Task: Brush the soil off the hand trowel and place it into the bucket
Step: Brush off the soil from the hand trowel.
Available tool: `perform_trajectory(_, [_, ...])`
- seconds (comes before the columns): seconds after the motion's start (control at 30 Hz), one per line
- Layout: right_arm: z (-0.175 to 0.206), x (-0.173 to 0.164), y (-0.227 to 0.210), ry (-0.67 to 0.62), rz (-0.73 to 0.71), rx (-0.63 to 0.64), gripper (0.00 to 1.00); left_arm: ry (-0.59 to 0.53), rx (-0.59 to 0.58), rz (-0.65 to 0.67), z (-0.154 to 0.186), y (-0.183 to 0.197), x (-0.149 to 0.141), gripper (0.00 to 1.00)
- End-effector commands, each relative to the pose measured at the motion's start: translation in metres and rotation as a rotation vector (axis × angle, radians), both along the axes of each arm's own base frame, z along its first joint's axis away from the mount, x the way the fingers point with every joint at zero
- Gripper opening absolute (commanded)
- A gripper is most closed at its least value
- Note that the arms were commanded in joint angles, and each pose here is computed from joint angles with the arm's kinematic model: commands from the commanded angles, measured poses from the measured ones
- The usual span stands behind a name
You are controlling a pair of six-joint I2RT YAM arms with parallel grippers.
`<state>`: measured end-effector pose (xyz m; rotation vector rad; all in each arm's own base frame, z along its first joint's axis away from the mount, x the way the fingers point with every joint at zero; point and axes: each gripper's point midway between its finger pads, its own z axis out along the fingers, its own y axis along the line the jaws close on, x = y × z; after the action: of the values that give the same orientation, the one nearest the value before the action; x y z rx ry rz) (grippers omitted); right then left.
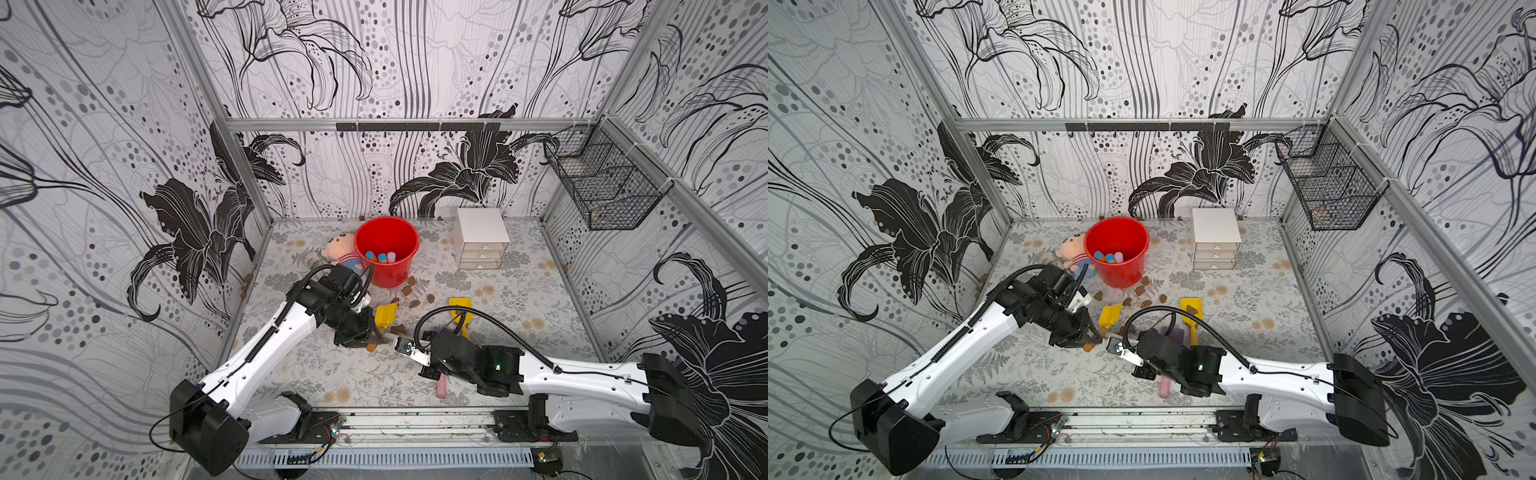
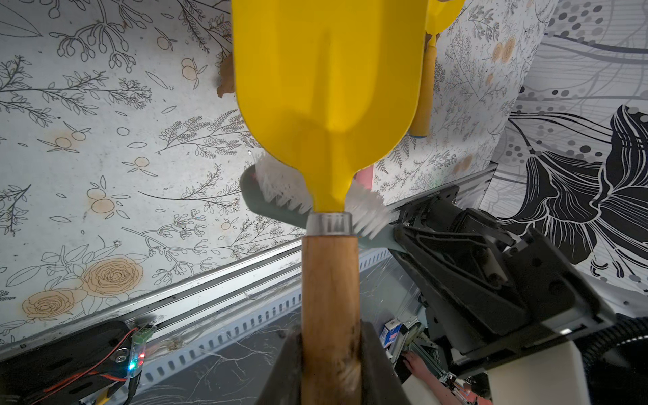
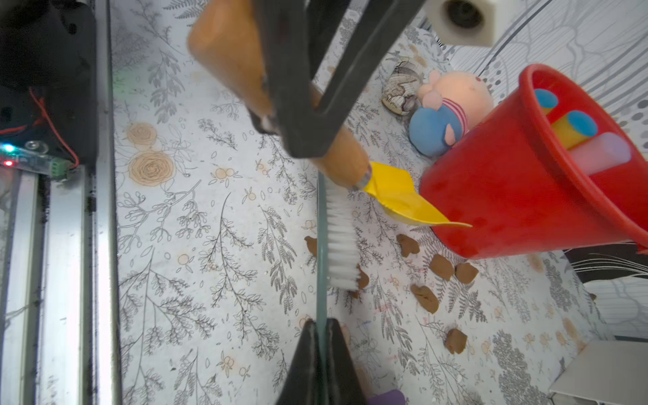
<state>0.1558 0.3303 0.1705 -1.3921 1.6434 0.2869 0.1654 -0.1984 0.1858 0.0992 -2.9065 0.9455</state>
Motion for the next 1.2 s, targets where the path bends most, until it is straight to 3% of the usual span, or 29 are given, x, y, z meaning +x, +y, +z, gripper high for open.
perform_trajectory(0.0, [0.022, 0.017, -0.009, -0.026, -0.058, 0.059, 0.00, -0.016, -0.014, -0.029, 0.004, -0.001, -0.005, 0.00])
perform_trajectory(0.23, [-0.002, 0.030, -0.040, -0.006, -0.146, -0.044, 0.00, -0.050, 0.004, -0.041, 0.013, 0.003, -0.002, 0.00])
perform_trajectory(0.43, [-0.005, 0.007, -0.028, 0.045, -0.025, -0.027, 0.00, -0.077, 0.036, -0.050, 0.015, 0.007, 0.000, 0.00])
perform_trajectory(0.7, [0.006, 0.002, -0.019, 0.113, 0.001, -0.004, 0.00, -0.151, 0.163, -0.079, 0.022, 0.035, -0.008, 0.00])
perform_trajectory(0.93, [0.036, 0.011, -0.037, 0.304, -0.078, 0.127, 0.00, -0.234, 0.231, -0.118, 0.043, 0.049, -0.007, 0.00])
perform_trajectory(1.17, [0.070, 0.047, -0.073, 0.556, -0.240, 0.394, 0.00, -0.456, 0.311, -0.136, 0.092, 0.063, 0.022, 0.00])
